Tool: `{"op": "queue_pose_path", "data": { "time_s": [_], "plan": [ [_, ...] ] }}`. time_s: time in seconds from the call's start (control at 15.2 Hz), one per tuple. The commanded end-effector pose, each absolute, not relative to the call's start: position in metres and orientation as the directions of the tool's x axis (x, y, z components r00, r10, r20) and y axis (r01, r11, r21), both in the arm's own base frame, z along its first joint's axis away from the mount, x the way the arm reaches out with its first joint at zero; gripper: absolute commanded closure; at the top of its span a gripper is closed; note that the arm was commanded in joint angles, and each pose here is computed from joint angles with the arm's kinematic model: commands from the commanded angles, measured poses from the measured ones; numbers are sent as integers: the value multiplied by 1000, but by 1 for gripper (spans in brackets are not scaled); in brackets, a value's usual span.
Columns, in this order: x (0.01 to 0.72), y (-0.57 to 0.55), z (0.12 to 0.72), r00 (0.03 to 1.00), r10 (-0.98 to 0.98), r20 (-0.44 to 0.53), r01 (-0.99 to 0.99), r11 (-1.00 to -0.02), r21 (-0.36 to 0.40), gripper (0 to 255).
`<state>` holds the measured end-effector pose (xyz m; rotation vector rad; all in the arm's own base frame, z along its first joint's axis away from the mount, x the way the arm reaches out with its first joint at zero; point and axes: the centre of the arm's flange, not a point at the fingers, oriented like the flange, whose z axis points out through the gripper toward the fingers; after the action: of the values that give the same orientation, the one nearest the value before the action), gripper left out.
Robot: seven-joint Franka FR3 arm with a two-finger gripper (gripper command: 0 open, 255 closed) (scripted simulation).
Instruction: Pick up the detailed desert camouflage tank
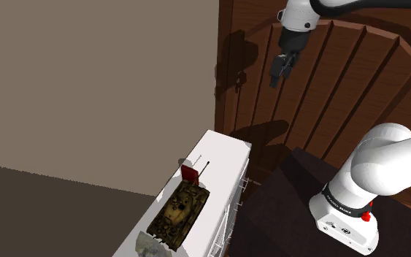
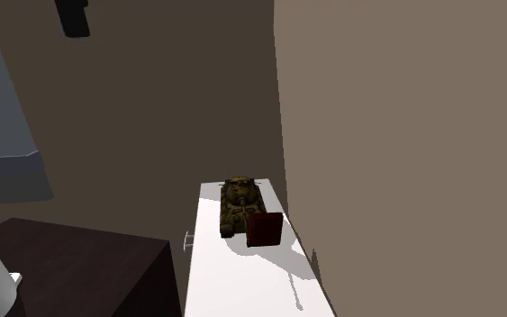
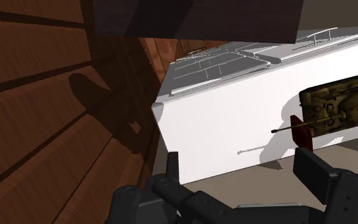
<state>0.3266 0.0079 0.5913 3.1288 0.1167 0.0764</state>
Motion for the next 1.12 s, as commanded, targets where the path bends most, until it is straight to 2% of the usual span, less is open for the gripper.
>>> {"op": "queue_pose_path", "data": {
  "time_s": [0.0, 0.53, 1.06],
  "plan": [
    [327, 8, 591, 996, 75, 48, 74, -997, 12, 0],
    [310, 80, 519, 977, -209, 34, -209, -978, -8, 0],
    [313, 156, 448, 880, -475, 15, -475, -880, -23, 0]
  ]
}}
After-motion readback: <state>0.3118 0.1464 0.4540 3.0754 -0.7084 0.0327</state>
